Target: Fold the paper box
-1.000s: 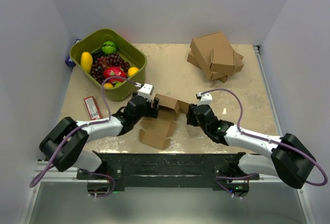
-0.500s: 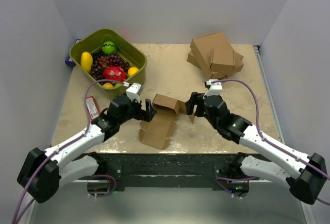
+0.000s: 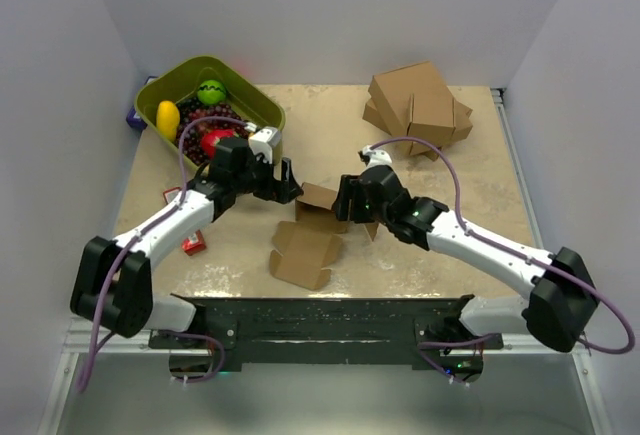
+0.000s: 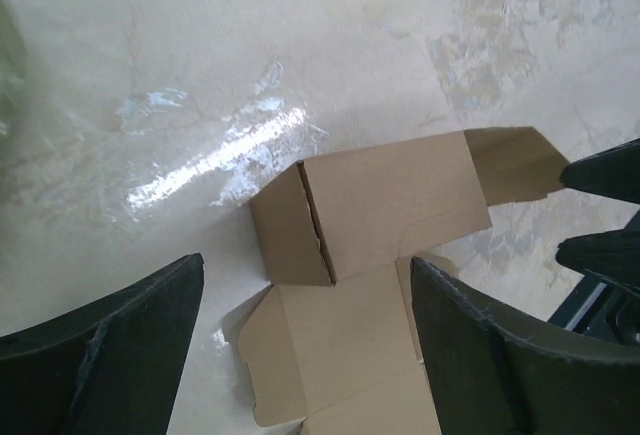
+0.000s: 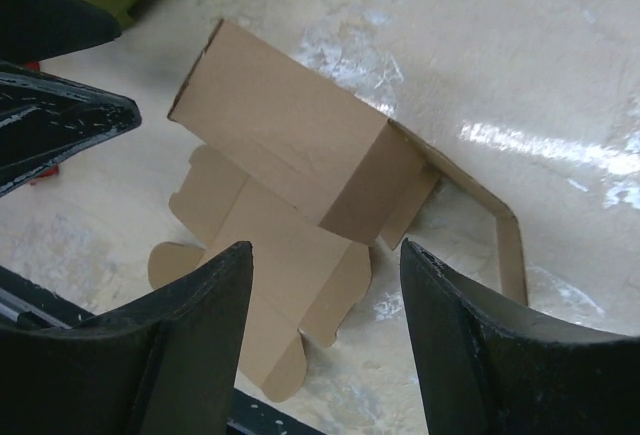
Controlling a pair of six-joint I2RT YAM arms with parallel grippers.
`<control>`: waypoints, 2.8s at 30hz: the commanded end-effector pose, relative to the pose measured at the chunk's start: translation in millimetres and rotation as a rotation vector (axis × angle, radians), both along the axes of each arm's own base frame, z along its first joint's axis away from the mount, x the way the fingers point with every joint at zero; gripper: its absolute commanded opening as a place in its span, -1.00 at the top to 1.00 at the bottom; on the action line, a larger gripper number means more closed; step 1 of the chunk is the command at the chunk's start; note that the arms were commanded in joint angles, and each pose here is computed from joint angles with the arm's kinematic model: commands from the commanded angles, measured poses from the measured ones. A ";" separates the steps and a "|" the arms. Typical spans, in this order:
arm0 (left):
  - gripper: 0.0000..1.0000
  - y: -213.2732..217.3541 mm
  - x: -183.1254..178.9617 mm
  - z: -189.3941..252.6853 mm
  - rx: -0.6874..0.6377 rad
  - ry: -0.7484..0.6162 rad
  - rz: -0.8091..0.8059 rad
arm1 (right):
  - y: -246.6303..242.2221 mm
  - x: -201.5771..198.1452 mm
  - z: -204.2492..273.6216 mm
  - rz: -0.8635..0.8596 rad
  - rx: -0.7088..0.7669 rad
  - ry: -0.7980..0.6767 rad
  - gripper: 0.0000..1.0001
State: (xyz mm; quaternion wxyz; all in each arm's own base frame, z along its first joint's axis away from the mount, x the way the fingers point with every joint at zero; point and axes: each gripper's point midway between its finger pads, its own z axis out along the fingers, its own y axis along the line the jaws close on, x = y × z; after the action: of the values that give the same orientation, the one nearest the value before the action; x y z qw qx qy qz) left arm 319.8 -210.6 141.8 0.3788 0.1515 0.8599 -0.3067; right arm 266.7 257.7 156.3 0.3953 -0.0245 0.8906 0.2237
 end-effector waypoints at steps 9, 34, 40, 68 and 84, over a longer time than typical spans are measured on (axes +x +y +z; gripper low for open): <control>-0.56 -23.2 15.3 -9.0 -0.060 0.032 -0.101 | 17.8 19.3 -11.0 -0.006 0.166 0.050 -0.12; 0.10 -4.0 -26.7 -82.4 0.013 0.217 -0.084 | 5.4 24.2 -54.2 -0.052 0.107 0.105 0.08; -0.05 -9.1 -20.1 -65.6 -0.021 0.170 -0.087 | 10.2 22.4 -31.1 -0.006 0.138 0.060 -0.10; -0.40 -18.7 24.2 -12.4 -0.060 0.005 -0.061 | 13.0 27.8 -24.2 -0.051 0.338 0.131 -0.23; -0.05 -22.2 18.8 -24.3 -0.066 0.046 -0.089 | 25.2 39.2 -37.2 -0.083 0.419 0.144 -0.07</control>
State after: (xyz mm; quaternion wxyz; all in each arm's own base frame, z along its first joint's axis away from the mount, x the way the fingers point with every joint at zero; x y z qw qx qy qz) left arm 329.0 -227.7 105.1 0.3331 0.1596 0.8648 -0.3403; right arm 296.7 275.0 106.7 0.3218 0.0905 0.8740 0.3526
